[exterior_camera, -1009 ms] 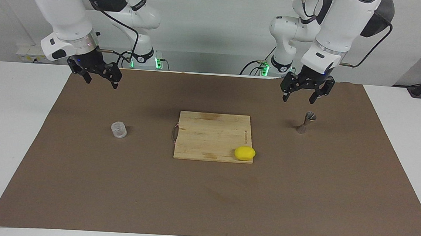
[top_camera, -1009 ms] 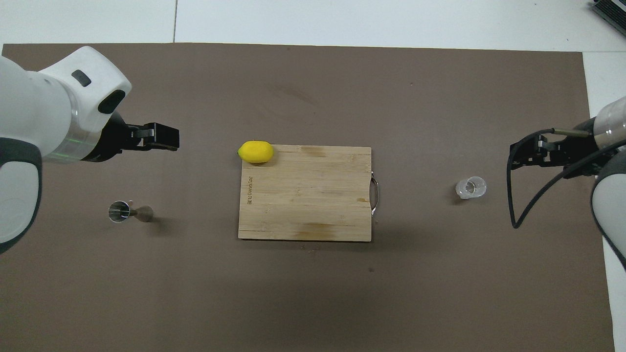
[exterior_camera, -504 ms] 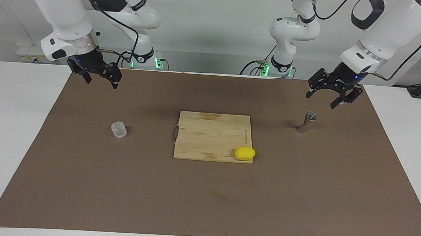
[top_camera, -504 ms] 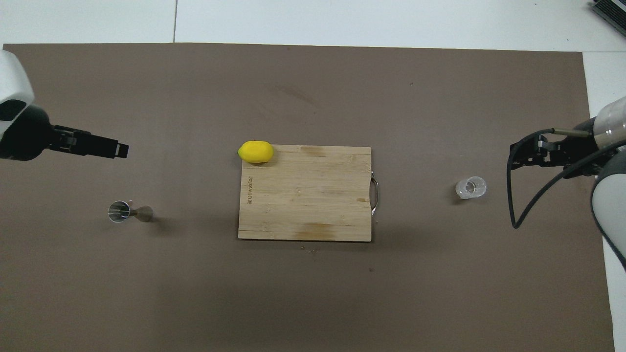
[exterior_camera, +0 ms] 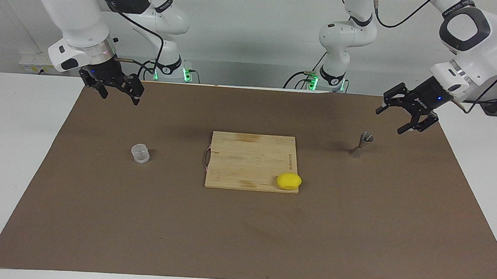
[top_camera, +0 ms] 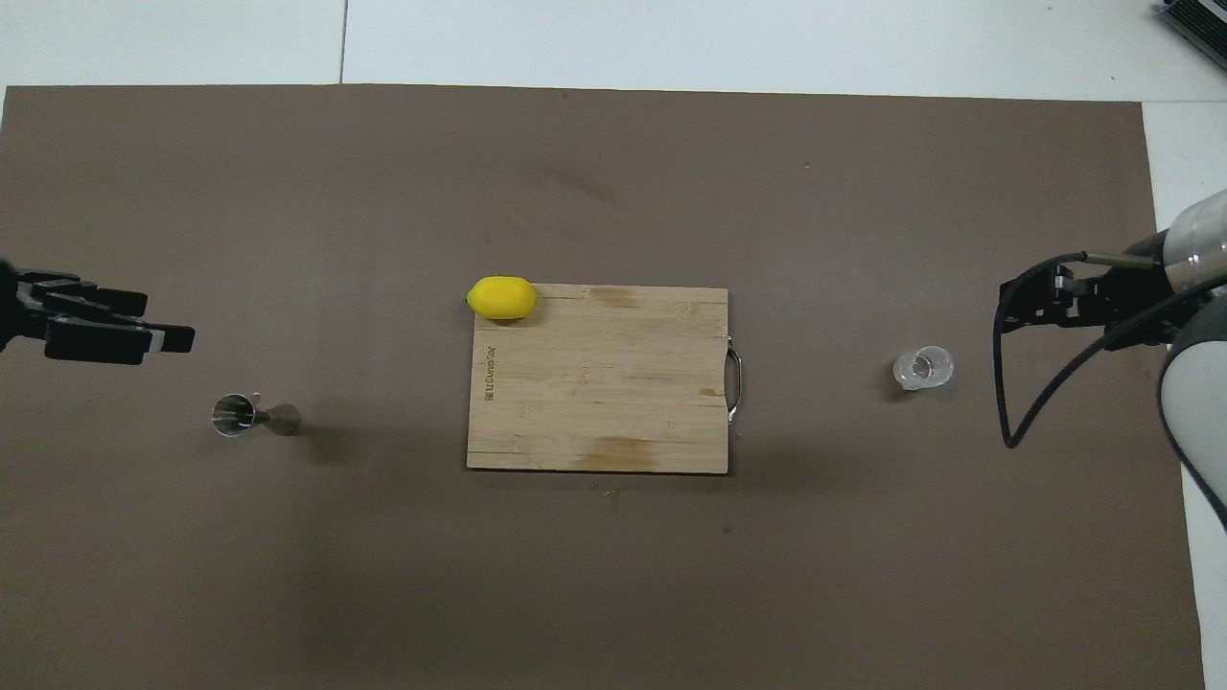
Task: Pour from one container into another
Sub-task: 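Move the left gripper forward toward the small metal cup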
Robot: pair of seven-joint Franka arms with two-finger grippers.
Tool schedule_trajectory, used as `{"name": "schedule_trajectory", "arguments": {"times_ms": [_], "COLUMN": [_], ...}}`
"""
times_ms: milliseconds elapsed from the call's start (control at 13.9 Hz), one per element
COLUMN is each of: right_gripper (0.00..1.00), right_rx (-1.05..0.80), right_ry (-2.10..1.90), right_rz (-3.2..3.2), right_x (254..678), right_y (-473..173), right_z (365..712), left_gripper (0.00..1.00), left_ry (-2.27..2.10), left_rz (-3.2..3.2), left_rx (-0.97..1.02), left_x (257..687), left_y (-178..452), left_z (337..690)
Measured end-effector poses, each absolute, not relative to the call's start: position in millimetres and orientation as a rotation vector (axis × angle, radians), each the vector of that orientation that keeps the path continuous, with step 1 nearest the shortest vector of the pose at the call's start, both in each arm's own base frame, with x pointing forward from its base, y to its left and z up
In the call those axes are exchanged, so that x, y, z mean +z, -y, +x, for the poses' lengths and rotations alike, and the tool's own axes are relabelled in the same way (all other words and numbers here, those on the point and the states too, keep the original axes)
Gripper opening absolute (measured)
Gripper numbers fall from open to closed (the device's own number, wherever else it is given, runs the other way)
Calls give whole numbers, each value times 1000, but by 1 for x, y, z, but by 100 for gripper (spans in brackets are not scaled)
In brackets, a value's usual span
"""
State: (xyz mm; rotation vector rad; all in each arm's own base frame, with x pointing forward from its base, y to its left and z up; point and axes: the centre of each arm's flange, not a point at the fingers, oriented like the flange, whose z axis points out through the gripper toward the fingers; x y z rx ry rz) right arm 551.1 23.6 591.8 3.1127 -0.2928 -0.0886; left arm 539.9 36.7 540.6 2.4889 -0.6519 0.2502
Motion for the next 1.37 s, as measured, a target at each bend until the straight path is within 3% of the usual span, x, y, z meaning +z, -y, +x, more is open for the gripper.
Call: {"name": "schedule_trajectory", "arguments": {"times_ms": [360,793,1369], "right_gripper": [100,100,100], "right_rx": [-89,-89,-89], "right_ry": [293,293,293], "right_rz": [3113,3113,3113], "right_x": [592,592,592], "right_y": [-24,-24,-24], "right_z": [551,551,551], "left_gripper": [100,100,100], "left_ry": [791,949,1076], "left_rz": [2288,1999,1729], "left_rx": [376,582,853], "left_x": [479,434,376], "left_y": [-81,-109,-191], "left_z": [531,526,496]}}
